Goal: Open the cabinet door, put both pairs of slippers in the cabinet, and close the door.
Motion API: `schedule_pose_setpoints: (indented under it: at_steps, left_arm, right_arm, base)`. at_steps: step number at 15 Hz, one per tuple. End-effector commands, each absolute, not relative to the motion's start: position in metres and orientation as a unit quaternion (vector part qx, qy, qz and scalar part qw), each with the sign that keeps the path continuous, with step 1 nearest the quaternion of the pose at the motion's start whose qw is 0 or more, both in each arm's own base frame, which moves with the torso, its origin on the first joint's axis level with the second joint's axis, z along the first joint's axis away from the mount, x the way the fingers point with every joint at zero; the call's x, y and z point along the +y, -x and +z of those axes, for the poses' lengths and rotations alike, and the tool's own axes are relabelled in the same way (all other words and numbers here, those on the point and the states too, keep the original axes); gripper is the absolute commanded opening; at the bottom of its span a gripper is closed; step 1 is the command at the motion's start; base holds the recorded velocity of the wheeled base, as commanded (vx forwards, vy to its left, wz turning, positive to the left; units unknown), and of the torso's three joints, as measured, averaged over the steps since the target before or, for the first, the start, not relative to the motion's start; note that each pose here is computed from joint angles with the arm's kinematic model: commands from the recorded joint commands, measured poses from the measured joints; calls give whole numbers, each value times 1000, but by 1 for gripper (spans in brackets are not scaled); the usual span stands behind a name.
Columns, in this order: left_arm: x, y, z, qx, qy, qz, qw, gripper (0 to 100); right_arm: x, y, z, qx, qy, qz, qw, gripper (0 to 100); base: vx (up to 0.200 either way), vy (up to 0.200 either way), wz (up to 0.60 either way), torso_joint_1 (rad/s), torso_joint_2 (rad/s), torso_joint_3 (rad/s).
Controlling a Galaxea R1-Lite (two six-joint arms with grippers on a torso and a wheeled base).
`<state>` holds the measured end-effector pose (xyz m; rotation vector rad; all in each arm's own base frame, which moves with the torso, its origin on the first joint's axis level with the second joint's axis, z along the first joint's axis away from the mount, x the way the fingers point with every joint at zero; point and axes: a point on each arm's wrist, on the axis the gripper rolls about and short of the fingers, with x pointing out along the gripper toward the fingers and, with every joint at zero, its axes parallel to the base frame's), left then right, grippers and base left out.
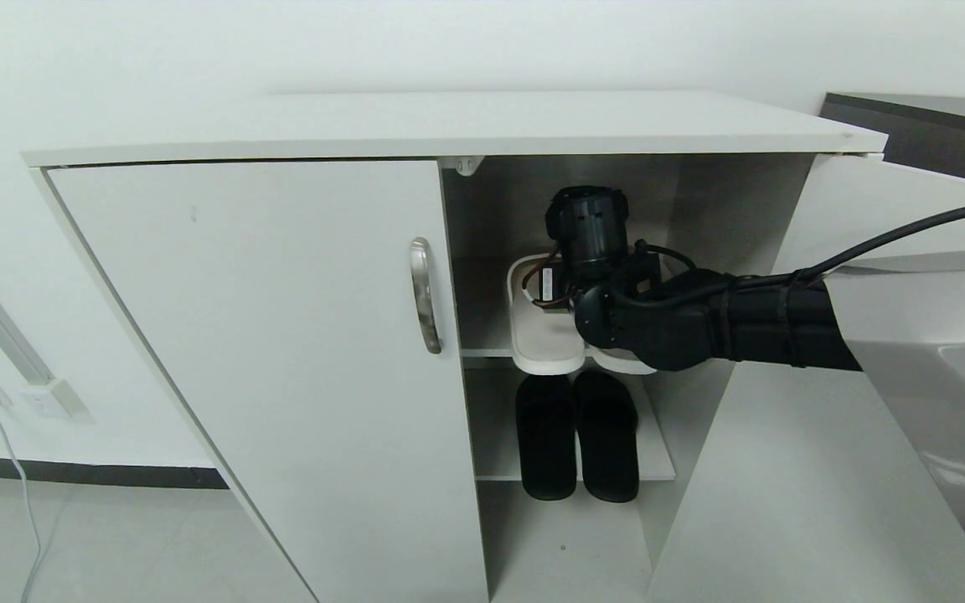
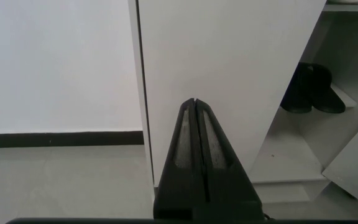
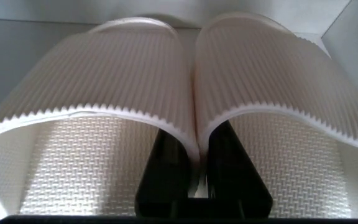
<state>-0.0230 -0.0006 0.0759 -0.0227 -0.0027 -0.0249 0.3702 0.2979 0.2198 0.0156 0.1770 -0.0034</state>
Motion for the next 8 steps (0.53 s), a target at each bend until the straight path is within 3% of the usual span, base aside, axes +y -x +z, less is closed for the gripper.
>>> schedule_pose_setpoints:
  at_steps: [1,8]
  left_arm:
    - [-1,23,76,-1,11,-12,1000,0]
    - [-1,23,76,-1,11,-12,1000,0]
  right_arm:
    - [298,-371,219,89,-8,-2,996,100]
    - [295,-361,220,98,0,5,995,100]
  base:
    - [0,0,0,0,0,0]
    - [0,0,0,0,0,0]
